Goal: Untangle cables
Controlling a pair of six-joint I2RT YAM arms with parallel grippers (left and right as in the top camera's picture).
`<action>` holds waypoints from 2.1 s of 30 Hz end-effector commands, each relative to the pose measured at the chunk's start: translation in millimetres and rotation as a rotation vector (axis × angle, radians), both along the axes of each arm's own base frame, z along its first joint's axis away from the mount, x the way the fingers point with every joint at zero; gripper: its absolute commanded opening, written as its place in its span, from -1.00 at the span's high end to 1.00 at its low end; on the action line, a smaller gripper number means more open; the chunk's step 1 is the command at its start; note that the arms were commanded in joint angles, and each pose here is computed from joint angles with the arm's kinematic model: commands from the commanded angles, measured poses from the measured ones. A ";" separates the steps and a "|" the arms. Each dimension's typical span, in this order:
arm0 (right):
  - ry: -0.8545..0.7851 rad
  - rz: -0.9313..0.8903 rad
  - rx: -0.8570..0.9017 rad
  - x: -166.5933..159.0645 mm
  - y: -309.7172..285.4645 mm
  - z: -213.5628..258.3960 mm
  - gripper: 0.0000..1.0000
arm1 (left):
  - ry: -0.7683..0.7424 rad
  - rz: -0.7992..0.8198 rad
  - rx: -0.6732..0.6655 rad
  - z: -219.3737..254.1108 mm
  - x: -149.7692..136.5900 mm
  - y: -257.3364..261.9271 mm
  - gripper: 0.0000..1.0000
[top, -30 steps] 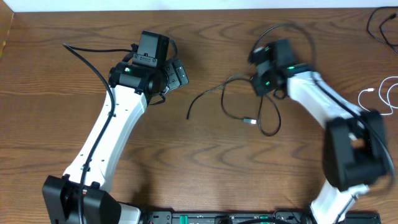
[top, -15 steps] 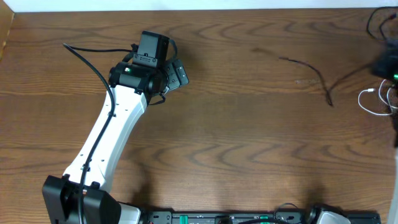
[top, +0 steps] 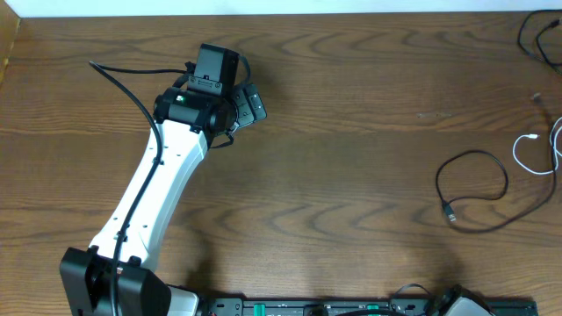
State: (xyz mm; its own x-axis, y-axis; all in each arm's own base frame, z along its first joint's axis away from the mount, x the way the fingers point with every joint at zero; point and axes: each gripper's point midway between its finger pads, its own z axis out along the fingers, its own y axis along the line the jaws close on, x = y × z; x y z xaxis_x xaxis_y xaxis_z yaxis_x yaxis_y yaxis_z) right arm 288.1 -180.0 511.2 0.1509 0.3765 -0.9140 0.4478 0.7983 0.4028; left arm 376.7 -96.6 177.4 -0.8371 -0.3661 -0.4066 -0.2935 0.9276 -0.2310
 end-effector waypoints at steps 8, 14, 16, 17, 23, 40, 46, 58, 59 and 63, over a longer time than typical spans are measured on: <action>0.251 0.035 0.140 51.8 -33.8 -77.9 0.98 | -0.033 0.010 0.003 12.3 1.7 3.9 -0.99; 0.623 0.193 0.357 64.0 -9.4 -194.3 0.17 | -0.033 0.010 0.003 12.3 1.7 3.9 -0.99; 0.818 0.225 0.469 52.4 7.3 -245.5 0.11 | -0.033 0.010 0.003 12.3 1.7 3.9 -0.99; 0.890 0.242 0.514 47.2 16.3 -264.4 0.10 | -0.033 0.009 0.003 12.3 1.7 3.9 -1.00; 1.119 0.308 0.569 34.9 54.9 -344.2 0.03 | -0.033 0.010 0.003 12.3 1.6 4.0 -0.99; 1.343 0.210 0.718 -37.2 93.0 -482.1 0.05 | -0.033 0.009 0.003 12.3 1.7 3.9 -0.99; 1.359 0.207 0.731 -51.0 99.3 -502.4 0.03 | -0.033 0.010 0.003 12.3 1.7 3.9 -0.99; 1.080 0.331 0.736 24.2 88.3 -451.5 0.98 | -0.033 0.010 0.003 12.3 1.7 3.9 -0.99; 1.034 0.352 0.734 36.7 85.5 -436.9 0.98 | -0.033 0.010 0.003 12.3 1.7 3.9 -0.99; 0.796 0.446 0.699 92.0 70.5 -355.4 0.98 | -0.033 0.010 0.003 12.3 1.7 3.9 -0.99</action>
State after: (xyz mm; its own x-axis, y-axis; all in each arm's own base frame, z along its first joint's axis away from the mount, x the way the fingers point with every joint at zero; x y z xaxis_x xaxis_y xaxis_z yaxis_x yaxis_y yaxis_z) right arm 333.8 -104.8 83.7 -0.6881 0.7101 -0.1491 0.6249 0.6845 0.3756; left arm 376.6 -96.5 177.6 -0.8368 -0.3661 -0.4070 -0.2935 0.9276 -0.2310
